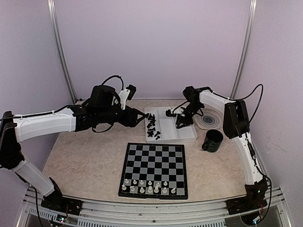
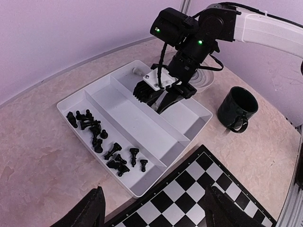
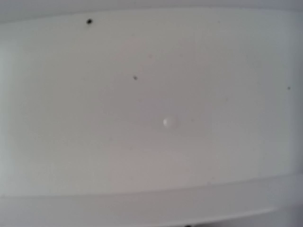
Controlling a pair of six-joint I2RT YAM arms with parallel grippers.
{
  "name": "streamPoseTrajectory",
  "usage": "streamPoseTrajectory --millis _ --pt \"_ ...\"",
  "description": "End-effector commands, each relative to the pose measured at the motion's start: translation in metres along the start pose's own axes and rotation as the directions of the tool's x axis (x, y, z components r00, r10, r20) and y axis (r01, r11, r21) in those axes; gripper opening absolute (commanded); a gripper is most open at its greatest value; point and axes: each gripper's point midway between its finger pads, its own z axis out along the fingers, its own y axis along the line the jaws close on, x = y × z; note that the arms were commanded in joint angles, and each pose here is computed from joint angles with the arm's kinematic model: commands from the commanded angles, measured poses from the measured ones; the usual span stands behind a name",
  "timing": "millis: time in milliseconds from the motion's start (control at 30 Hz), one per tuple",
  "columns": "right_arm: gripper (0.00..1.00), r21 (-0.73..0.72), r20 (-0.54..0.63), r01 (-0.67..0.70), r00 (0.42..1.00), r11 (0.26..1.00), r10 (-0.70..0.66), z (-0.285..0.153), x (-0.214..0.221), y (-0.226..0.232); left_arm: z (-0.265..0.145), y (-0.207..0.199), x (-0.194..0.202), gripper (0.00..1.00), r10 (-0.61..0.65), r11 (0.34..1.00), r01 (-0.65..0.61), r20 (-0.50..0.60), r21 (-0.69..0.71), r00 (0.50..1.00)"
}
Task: Set up the chess pieces on the board
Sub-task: Pick up the pawn from the storage box.
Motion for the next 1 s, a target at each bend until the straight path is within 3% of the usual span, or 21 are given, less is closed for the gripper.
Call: streamPoseTrajectory --millis 0,200,467,667,833,967 --pt "0.32 -0.160 -0.140 -0.109 0.986 0.981 0.086 0.026 0.049 0.042 0.002 -0.006 -0.007 0.71 0.018 1.000 -0.018 0.003 0.015 1.000" --pt "0.34 -0.163 -0.150 -0.153 0.980 0.975 0.128 0.019 0.061 0.045 0.002 -0.009 -0.006 0.71 0.024 1.000 -0.024 0.001 0.021 1.000" --pt "0.19 -0.199 -0.127 -0.205 0.975 0.958 0.182 0.023 0.062 0.053 0.005 -0.014 -0.002 0.71 0.032 0.999 -0.031 -0.010 0.033 0.999" --pt "0.32 -0.183 -0.119 -0.228 0.971 0.956 0.208 0.023 0.065 0.057 0.007 -0.016 -0.001 0.71 0.028 0.999 -0.028 -0.013 0.043 1.000" --pt "0.31 -0.135 -0.117 -0.254 0.964 0.958 0.239 0.014 0.072 0.048 0.008 -0.017 -0.001 0.71 0.029 0.999 -0.028 -0.015 0.047 0.999" --pt "0.24 -0.111 -0.114 -0.276 0.958 0.955 0.263 0.008 0.076 0.040 0.009 -0.016 0.000 0.71 0.027 0.999 -0.026 -0.018 0.047 0.999"
